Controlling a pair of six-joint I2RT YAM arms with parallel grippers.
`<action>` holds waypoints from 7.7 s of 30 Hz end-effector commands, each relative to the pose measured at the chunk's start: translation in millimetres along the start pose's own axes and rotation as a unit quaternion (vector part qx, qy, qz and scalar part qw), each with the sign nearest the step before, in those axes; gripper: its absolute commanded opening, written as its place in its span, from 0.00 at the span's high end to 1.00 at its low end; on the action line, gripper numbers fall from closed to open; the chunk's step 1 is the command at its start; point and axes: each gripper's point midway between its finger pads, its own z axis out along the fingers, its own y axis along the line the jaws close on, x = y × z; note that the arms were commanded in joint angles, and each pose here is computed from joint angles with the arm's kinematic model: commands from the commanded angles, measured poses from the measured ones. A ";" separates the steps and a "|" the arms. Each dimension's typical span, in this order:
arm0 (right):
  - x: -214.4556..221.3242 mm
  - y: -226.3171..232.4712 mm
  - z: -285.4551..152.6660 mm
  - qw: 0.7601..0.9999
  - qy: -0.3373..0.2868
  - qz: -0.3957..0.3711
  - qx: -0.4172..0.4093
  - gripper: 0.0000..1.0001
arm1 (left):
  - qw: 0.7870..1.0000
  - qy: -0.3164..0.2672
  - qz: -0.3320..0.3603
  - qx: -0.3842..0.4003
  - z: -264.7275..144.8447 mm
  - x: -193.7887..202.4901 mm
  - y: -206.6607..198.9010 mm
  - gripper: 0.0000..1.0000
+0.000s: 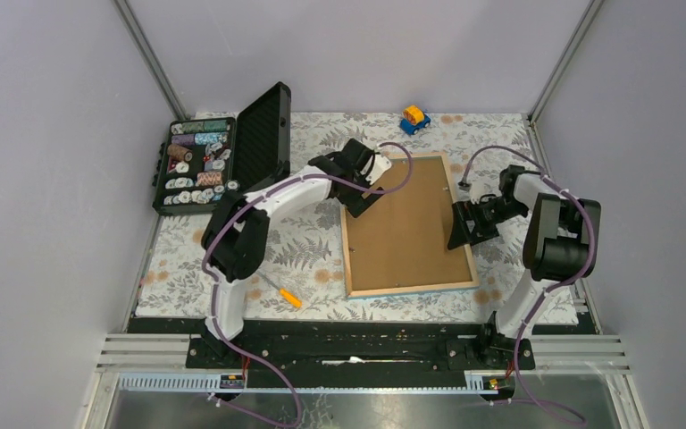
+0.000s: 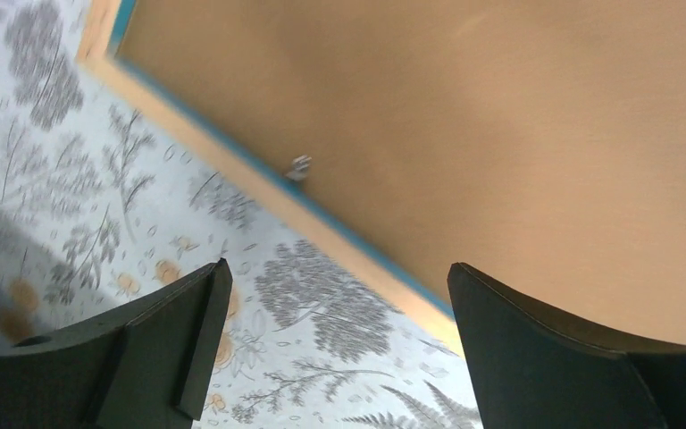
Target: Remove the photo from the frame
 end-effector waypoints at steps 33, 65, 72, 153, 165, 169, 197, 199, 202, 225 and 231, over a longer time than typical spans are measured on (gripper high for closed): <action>-59.3 113.2 -50.3 0.989 -0.115 -0.078 -0.048 0.00 | 0.860 0.032 0.455 0.230 -111.2 263.2 -75.9 0.12; -88.4 239.5 -57.3 0.949 -0.155 -0.110 -0.253 0.00 | 0.907 -0.253 0.056 0.332 -226.7 45.3 -112.6 1.00; -71.3 302.8 -46.5 0.928 -0.139 -0.191 -0.288 0.00 | 0.895 -0.278 -0.020 0.348 -234.8 3.9 -108.5 1.00; -61.0 362.8 -44.4 0.915 -0.098 -0.200 -0.337 0.45 | 0.846 -0.239 -0.043 0.476 -248.2 30.4 -132.8 1.00; -57.7 363.1 -31.8 0.915 -0.079 -0.194 -0.344 0.54 | 0.846 -0.234 -0.032 0.478 -249.2 24.0 -137.1 1.00; -52.7 362.9 -29.0 0.915 -0.071 -0.191 -0.348 0.56 | 0.846 -0.235 -0.030 0.478 -251.7 21.5 -136.8 1.00; -36.1 368.6 -26.3 0.917 -0.032 -0.207 -0.340 0.65 | 0.846 -0.222 -0.016 0.485 -246.5 23.1 -143.4 1.00; -37.1 369.4 -27.7 0.918 -0.034 -0.206 -0.338 0.65 | 0.847 -0.226 -0.012 0.482 -248.1 22.3 -142.7 1.00; -39.6 369.2 -28.3 0.920 -0.040 -0.207 -0.331 0.71 | 0.846 -0.229 -0.010 0.481 -250.9 22.2 -142.7 0.97; -87.1 230.4 -65.2 0.974 -0.117 -0.194 -0.027 1.00 | 0.945 -0.241 0.046 0.217 -214.8 24.7 -61.7 0.01; -100.5 206.0 -79.8 0.972 -0.147 -0.175 0.052 1.00 | 0.962 -0.233 -0.017 0.143 -196.2 17.9 -36.2 0.01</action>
